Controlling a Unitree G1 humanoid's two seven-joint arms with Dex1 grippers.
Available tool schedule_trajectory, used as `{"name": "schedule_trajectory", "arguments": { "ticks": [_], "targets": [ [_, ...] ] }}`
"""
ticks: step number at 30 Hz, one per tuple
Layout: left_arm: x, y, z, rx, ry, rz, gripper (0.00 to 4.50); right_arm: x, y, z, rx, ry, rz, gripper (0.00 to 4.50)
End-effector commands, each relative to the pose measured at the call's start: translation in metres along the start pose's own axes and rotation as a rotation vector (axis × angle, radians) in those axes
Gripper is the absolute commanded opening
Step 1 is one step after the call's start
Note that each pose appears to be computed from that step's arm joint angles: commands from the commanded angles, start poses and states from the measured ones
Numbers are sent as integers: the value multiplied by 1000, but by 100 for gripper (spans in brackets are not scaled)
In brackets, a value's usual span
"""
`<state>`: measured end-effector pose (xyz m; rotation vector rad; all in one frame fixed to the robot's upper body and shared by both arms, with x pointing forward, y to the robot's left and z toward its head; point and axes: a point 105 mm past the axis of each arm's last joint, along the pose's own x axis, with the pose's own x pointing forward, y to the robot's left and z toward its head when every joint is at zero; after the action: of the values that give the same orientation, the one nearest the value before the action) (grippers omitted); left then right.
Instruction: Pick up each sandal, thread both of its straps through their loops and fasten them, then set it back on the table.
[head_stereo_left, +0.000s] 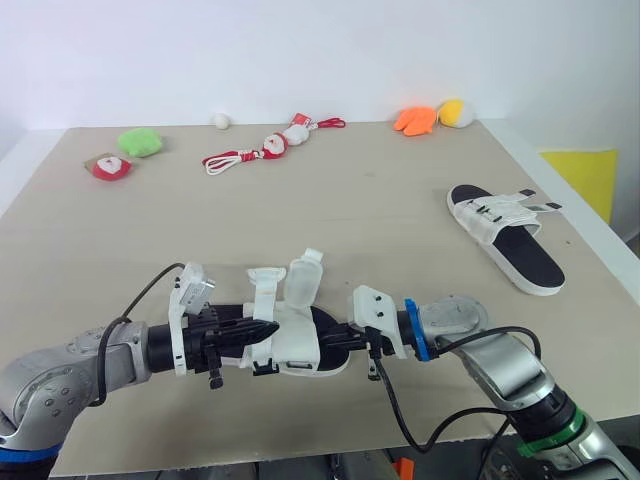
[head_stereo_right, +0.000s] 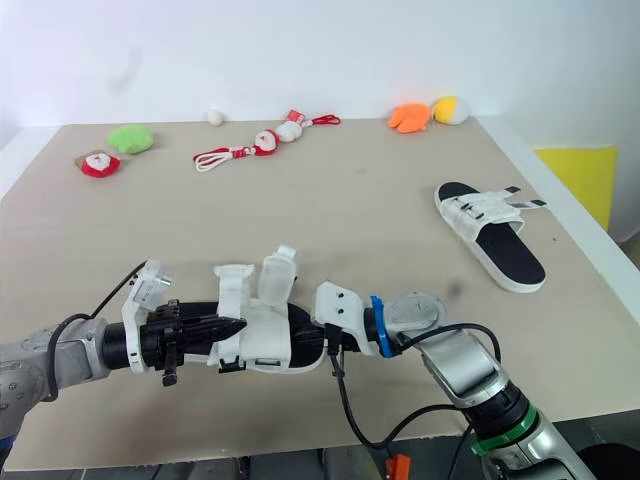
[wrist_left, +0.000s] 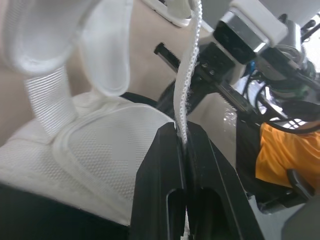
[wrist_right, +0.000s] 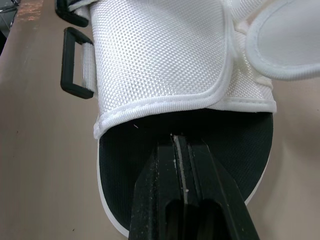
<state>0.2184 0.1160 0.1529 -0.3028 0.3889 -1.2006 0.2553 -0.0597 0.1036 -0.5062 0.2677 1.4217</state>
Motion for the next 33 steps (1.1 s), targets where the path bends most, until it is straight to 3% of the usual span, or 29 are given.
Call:
{"name": "schedule_trajectory", "arguments": {
  "ticks": [1,8,19,27,33],
  "targets": [
    [0,-18,2,7,4,-78,2,7,8,-21,68,68,29,0],
    [-1,-18,0,-9,23,-73,2,7,9,-21,71,65,32,0],
    [-7,-11,-24,28,136,-25,2,6,8,-21,74,66,27,0],
    [-12,2,-16,20,31,34,2,6,8,-22,76,67,24,0],
    [-17,-3,-4,-22,-91,-4,2,6,7,-21,74,68,26,0]
  ]
}}
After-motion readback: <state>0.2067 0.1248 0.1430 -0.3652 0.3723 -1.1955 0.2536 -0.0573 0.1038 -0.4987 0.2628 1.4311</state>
